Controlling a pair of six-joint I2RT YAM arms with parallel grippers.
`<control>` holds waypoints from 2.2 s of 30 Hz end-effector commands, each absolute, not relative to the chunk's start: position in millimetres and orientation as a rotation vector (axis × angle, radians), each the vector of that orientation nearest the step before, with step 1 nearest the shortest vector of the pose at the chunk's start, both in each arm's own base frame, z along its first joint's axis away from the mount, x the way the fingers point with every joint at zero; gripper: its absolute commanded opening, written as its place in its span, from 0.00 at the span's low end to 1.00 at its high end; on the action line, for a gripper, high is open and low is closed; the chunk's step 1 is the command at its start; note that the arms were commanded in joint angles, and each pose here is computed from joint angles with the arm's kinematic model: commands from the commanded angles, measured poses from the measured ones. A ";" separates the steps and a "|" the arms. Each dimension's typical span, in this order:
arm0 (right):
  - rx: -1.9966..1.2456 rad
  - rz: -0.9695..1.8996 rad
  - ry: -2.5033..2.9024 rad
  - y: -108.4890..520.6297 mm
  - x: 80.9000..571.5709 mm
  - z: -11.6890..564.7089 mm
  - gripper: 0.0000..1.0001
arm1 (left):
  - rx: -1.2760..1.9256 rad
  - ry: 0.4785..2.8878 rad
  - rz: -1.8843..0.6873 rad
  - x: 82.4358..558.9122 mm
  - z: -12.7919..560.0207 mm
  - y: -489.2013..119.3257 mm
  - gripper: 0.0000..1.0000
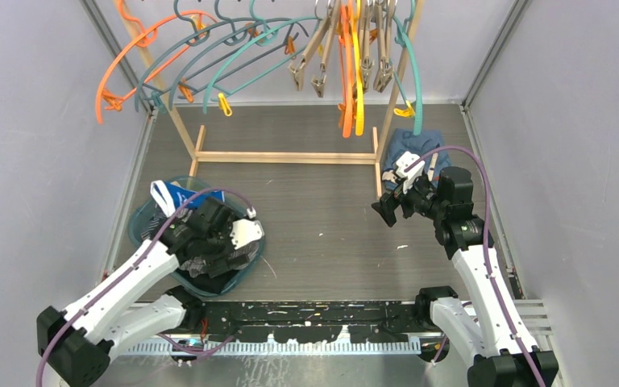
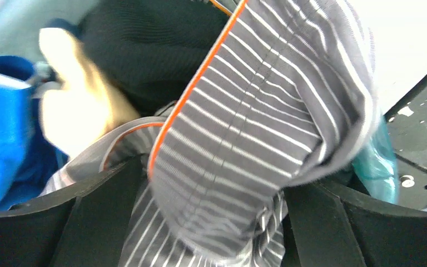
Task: Remove the underwear clipped to the hanger
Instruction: Place the underwear in the bin, then reset both arms
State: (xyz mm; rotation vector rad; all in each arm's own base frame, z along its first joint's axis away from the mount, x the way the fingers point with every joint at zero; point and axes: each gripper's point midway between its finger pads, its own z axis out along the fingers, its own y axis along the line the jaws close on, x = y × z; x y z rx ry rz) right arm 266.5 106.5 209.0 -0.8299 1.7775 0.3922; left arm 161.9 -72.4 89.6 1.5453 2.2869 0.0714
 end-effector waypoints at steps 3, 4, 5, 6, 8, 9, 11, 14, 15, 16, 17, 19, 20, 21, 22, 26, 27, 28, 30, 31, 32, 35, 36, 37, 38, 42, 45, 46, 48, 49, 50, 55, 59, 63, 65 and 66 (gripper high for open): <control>-0.851 0.406 1.735 110.3 269.1 215.6 1.00 | 1.473 2.106 0.012 166.8 159.6 -83.3 0.98; -0.849 0.404 1.732 110.2 269.1 217.3 1.00 | 1.408 2.071 0.014 170.5 190.2 -83.4 0.98; -0.848 0.400 1.730 109.8 269.3 218.2 1.00 | 1.369 2.059 0.020 174.3 200.3 -83.6 0.98; -0.844 0.392 1.729 108.9 270.1 218.9 1.00 | 1.313 2.046 0.029 179.3 212.3 -83.4 0.98; -0.832 0.368 1.729 105.8 273.0 220.2 1.00 | 1.195 2.019 0.057 192.1 230.4 -81.6 0.98; -0.818 0.354 1.732 103.7 275.3 221.8 1.00 | 1.114 2.005 0.071 201.1 239.0 -80.7 0.98; -0.783 0.326 1.751 98.5 281.2 226.1 1.00 | 0.932 1.979 0.100 220.2 255.0 -76.6 0.98; -0.725 0.273 1.783 89.0 291.4 234.6 1.00 | 0.624 1.944 0.071 248.8 267.7 -69.3 0.98; -0.692 0.251 1.796 84.5 295.7 237.3 1.00 | 0.541 1.937 0.068 255.8 268.3 -62.2 0.98; -0.649 0.217 1.812 77.7 301.0 239.8 1.00 | 0.478 1.922 0.065 260.5 269.3 -57.7 0.98; -0.601 0.184 1.829 71.0 306.3 242.4 1.00 | 0.423 1.900 0.065 264.4 272.4 -52.9 0.98; -0.490 0.109 1.850 55.3 315.5 250.5 1.00 | 0.333 1.870 0.067 268.4 277.7 -44.2 0.98; -0.433 0.080 1.859 48.3 319.0 254.4 1.00 | 0.295 1.856 0.065 270.3 281.3 -40.7 0.98; -0.381 0.049 1.860 41.3 322.0 259.6 1.00 | 0.267 1.847 0.054 271.3 284.1 -39.0 0.98; -0.332 0.025 1.854 35.4 324.3 265.8 1.00 | 0.236 1.838 0.043 272.5 287.0 -37.0 0.98; -0.135 -0.008 1.818 19.3 328.0 293.9 1.00 | 0.086 1.809 -0.011 282.1 296.1 -27.2 0.98; -0.110 -0.006 1.809 18.0 328.2 298.4 1.00 | 0.045 1.800 -0.033 285.1 298.2 -24.3 0.98; -0.109 -0.010 1.801 17.4 328.2 301.5 1.00 | 0.008 1.793 -0.058 287.8 299.8 -22.0 0.98; -0.106 -0.016 1.775 16.3 327.5 304.8 1.00 | -0.022 1.780 -0.115 293.4 300.3 -22.7 0.98; -0.102 -0.017 1.743 16.1 327.3 308.6 1.00 | -0.025 1.773 -0.131 296.4 299.7 -23.1 0.98; -0.105 -0.011 1.721 17.1 326.2 307.9 1.00 | -0.017 1.762 -0.143 299.0 299.3 -24.4 0.98; -0.152 0.005 1.661 22.7 316.8 308.5 1.00 | 0.035 1.730 -0.152 303.9 296.7 -29.1 0.98; -0.185 0.010 1.658 25.6 313.5 307.6 1.00 | 0.052 1.726 -0.156 303.9 296.3 -30.8 0.98; -0.211 0.009 1.665 27.2 310.4 305.7 1.00 | 0.070 1.724 -0.160 303.2 295.2 -32.7 0.98; -0.234 0.014 1.672 29.3 307.5 303.1 1.00 | 0.093 1.725 -0.166 301.9 293.1 -35.1 0.98; -0.379 0.048 1.697 42.5 291.2 284.3 1.00 | 0.191 1.735 -0.192 290.7 284.8 -45.1 0.98; -0.431 0.043 1.692 42.9 277.0 278.3 1.00 | 0.223 1.749 -0.188 284.4 281.2 -46.2 0.98; -0.423 0.035 1.687 40.1 273.8 280.2 1.00 | 0.230 1.752 -0.190 282.6 281.3 -47.1 0.98; -0.385 0.019 1.670 32.9 269.8 290.0 1.00 | 0.260 1.753 -0.210 278.5 283.4 -51.6 0.98; -0.365 0.013 1.660 30.1 268.4 295.1 1.00 | 0.276 1.750 -0.223 276.1 285.5 -54.3 0.98; -0.353 0.005 1.657 27.2 267.5 297.1 1.00 | 0.286 1.748 -0.229 273.9 287.5 -55.8 0.98; -0.330 -0.014 1.646 21.1 265.5 302.3 1.00 | 0.311 1.734 -0.206 263.9 300.2 -54.1 0.98; -0.323 -0.019 1.647 19.2 264.9 303.2 1.00 | 0.310 1.726 -0.186 258.3 309.0 -51.3 0.98; -0.329 -0.020 1.650 19.0 264.8 302.5 1.00 | 0.289 1.734 -0.171 257.1 310.9 -47.6 0.98; -0.334 -0.020 1.649 19.2 264.0 302.6 1.00 | 0.287 1.737 -0.172 256.8 311.0 -47.6 0.98; -0.335 -0.021 1.651 19.0 263.9 302.0 1.00 | 0.285 1.740 -0.169 256.8 310.9 -47.1 0.98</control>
